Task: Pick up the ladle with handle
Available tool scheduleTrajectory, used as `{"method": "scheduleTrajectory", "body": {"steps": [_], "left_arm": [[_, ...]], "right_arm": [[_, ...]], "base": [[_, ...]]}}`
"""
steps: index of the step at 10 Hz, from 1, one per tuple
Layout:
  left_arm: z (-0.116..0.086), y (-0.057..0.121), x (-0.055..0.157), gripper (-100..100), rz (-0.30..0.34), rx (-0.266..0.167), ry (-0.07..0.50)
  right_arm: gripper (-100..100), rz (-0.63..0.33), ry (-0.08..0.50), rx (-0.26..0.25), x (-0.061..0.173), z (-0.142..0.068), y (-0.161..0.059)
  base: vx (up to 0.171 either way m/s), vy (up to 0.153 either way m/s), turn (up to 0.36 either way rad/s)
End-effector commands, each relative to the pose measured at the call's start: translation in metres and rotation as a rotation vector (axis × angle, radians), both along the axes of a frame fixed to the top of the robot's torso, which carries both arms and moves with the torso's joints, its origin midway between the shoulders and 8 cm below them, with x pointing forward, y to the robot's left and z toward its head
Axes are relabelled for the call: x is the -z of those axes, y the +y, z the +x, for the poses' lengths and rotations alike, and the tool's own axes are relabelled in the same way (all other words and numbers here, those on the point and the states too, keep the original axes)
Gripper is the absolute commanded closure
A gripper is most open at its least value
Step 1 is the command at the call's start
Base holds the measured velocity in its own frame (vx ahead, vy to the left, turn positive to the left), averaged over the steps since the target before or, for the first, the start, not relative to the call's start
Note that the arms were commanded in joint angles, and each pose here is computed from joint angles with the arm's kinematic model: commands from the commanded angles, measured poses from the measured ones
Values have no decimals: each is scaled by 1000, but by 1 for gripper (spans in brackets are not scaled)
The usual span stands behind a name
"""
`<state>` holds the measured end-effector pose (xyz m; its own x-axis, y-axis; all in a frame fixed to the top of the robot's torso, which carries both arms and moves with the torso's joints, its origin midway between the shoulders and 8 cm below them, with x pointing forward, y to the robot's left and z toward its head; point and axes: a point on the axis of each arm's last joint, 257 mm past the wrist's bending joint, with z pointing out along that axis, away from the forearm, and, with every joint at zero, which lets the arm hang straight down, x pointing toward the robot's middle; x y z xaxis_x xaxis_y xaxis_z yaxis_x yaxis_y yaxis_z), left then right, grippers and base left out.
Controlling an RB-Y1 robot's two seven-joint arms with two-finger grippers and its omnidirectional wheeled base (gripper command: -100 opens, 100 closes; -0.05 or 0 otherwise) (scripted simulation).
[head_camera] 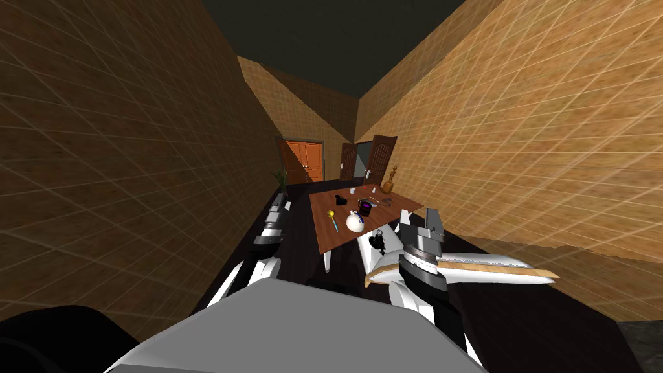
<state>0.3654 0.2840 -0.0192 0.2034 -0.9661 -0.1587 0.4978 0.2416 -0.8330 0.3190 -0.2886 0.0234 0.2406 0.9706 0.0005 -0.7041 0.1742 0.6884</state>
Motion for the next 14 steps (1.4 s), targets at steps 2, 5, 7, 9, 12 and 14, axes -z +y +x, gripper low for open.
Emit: {"method": "scheduleTrajectory", "body": {"steps": [2,5,7,9,12,14], "left_arm": [[11,4,16,-100,31,2,43],[29,13,44,-100,71,-2,117],[45,24,68,-100,99,-11,181],[61,38,90,-100,127,-24,246],[71,49,113,-100,137,-36,302],[80,59,128,-100,147,-47,346]], "right_arm": [[0,0,0,0,0,0,0],[0,0,0,0,0,0,0],[0,0,0,0,0,0,0],[0,0,0,0,0,0,0],[0,0,0,0,0,0,0],[0,0,0,0,0,0,0]], "base": [[-5,-41,-36],[-16,-49,-48],[-14,-71,-70],[-11,-70,-94],[-5,-37,-48],[-4,-31,-66]]}}
